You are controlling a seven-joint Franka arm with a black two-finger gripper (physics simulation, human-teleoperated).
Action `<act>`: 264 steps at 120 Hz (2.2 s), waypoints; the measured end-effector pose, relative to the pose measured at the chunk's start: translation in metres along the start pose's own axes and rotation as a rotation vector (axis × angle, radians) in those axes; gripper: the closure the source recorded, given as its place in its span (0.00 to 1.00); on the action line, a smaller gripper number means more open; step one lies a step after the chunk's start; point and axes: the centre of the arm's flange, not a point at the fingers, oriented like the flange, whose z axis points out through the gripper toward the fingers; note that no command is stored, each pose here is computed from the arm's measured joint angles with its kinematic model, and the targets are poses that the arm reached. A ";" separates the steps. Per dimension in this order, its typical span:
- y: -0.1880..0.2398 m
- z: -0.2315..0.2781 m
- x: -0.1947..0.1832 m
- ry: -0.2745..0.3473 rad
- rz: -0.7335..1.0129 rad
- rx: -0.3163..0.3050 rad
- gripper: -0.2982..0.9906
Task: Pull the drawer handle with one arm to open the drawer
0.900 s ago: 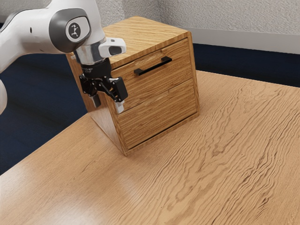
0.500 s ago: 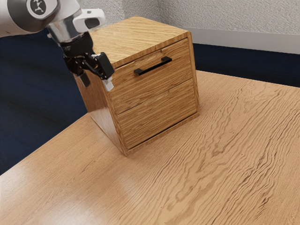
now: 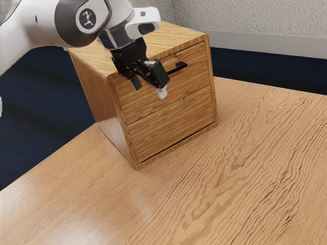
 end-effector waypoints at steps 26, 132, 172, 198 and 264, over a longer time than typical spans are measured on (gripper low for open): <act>0.024 0.015 0.018 0.050 0.039 0.016 0.23; 0.019 0.016 0.037 0.099 0.131 0.220 0.23; 0.041 0.024 0.044 0.078 0.190 0.254 0.23; 0.052 0.021 0.048 0.098 0.212 0.252 0.23; 0.024 0.033 0.069 0.113 0.186 0.262 0.23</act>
